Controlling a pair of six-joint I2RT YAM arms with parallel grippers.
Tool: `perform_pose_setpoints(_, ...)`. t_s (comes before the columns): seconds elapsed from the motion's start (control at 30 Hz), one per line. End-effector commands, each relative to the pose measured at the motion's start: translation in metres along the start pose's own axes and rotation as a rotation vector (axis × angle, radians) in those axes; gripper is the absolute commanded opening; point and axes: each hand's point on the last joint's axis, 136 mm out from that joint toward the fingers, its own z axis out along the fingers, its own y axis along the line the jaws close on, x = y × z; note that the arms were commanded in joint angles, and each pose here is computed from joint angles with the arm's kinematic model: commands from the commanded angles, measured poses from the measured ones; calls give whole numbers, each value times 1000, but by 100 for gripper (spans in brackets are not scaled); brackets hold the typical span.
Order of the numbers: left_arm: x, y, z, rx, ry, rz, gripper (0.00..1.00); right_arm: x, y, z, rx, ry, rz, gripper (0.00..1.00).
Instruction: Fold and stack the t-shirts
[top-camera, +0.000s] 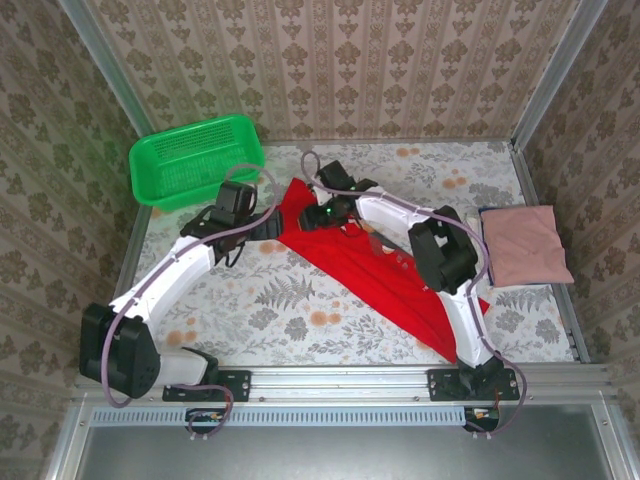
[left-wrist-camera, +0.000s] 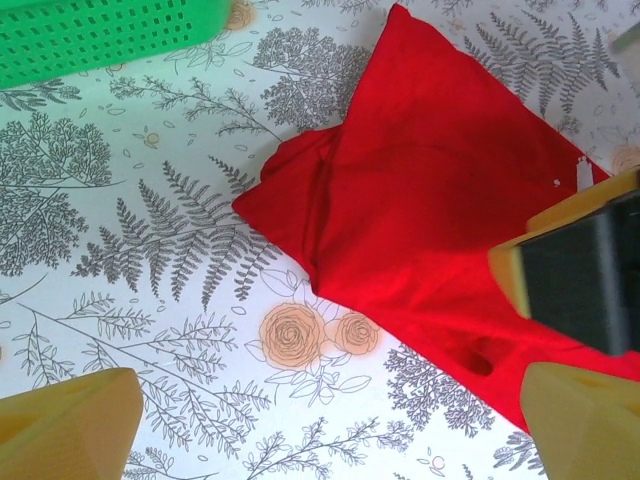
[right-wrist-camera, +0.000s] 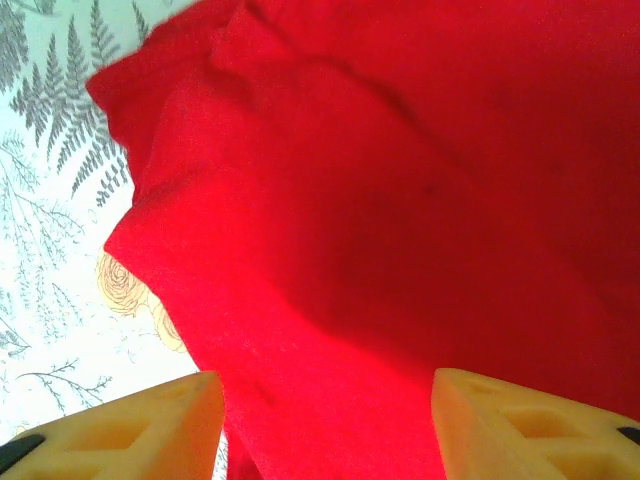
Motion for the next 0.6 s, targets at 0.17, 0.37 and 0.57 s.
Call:
perform_pose_setpoints(0.17, -3, -24, 2, 69, -46, 105, 100, -10, -56, 32, 62, 36, 209, 56)
perform_pose_setpoints(0.37, -6, -35, 12, 87, -56, 169, 100, -39, -133, 24, 195, -10, 389, 55)
perform_pose_setpoints(0.57, -11, -49, 20, 118, -58, 190, 100, -84, -209, -11, 266, -170, 601, 55)
